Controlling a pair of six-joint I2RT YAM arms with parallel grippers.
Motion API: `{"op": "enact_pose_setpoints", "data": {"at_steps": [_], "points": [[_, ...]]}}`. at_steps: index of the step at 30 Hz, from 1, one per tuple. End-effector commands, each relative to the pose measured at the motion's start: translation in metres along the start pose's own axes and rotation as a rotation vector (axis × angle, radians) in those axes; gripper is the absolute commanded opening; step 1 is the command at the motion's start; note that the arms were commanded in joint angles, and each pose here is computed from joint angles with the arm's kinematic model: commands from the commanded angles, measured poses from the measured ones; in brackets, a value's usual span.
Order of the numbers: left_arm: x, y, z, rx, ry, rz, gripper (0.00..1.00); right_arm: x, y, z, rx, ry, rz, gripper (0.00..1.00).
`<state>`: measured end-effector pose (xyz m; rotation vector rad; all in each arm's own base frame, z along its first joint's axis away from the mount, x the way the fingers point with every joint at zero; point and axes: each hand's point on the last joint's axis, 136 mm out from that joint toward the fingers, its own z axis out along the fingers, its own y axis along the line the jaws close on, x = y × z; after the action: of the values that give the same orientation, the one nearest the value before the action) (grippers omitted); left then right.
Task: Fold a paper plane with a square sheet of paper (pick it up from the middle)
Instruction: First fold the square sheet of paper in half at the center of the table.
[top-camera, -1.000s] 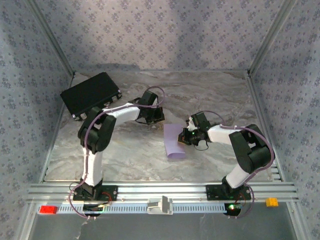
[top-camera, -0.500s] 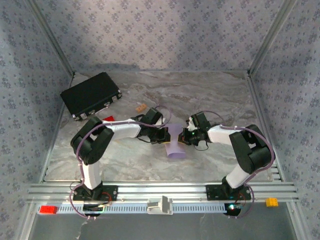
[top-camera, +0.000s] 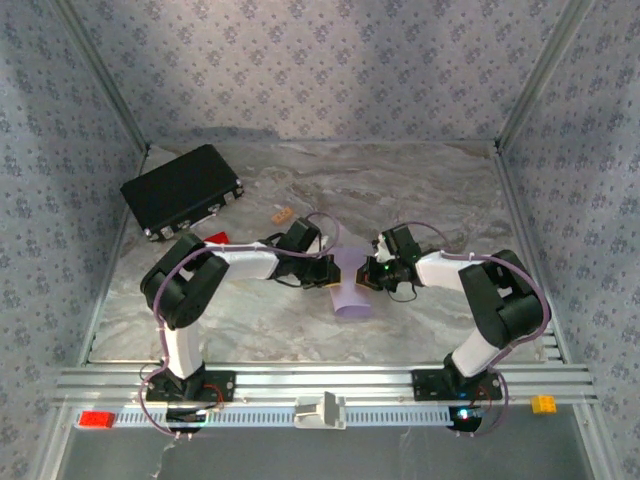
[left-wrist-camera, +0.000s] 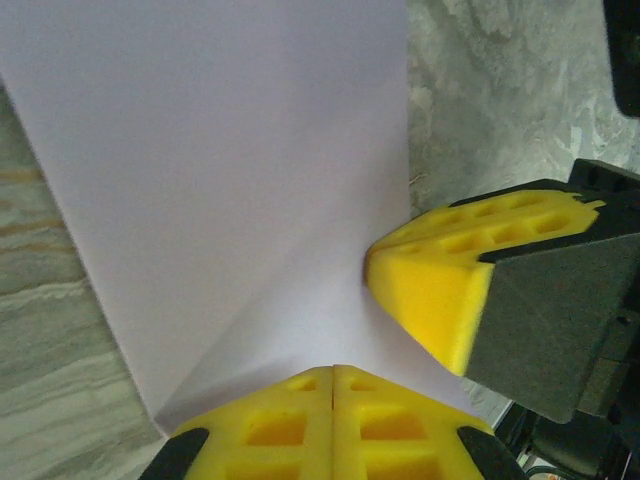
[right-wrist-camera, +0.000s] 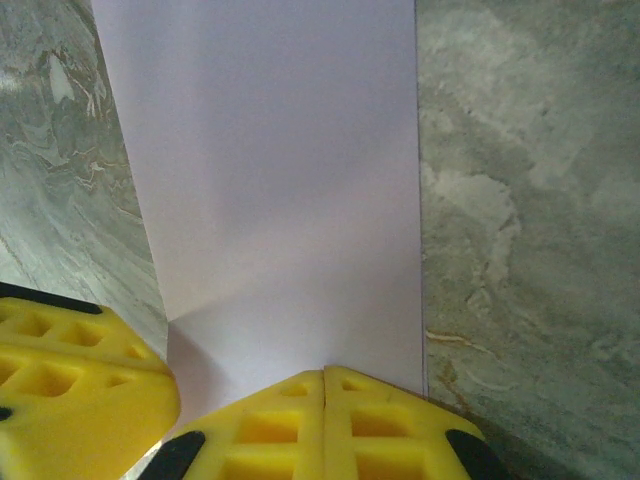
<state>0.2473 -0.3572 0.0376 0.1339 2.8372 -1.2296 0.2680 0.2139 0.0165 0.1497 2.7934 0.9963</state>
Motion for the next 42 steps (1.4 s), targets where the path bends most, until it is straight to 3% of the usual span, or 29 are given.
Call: {"op": "enact_pose_setpoints", "data": {"at_steps": [1, 9, 22, 27, 35, 42], "points": [[0.008, 0.016, 0.003, -0.020, 0.010, -0.020, 0.06, 0.032, -0.056, 0.003, 0.210, 0.066, 0.100, 0.00], [0.031, 0.055, 0.004, -0.120, 0.046, -0.028, 0.06, 0.033, -0.057, 0.003, 0.212, 0.067, 0.102, 0.00], [0.018, -0.013, -0.012, 0.067, 0.011, 0.019, 0.07, 0.032, -0.057, 0.002, 0.216, 0.064, 0.102, 0.00], [0.030, -0.002, -0.002, 0.072, 0.052, -0.008, 0.08, 0.032, -0.056, 0.002, 0.216, 0.065, 0.102, 0.00], [0.057, 0.041, 0.000, -0.062, 0.118, -0.014, 0.08, 0.034, -0.058, 0.001, 0.220, 0.065, 0.104, 0.00], [0.044, 0.019, -0.014, -0.052, 0.063, 0.041, 0.08, 0.033, -0.058, 0.001, 0.221, 0.062, 0.104, 0.00]]}}
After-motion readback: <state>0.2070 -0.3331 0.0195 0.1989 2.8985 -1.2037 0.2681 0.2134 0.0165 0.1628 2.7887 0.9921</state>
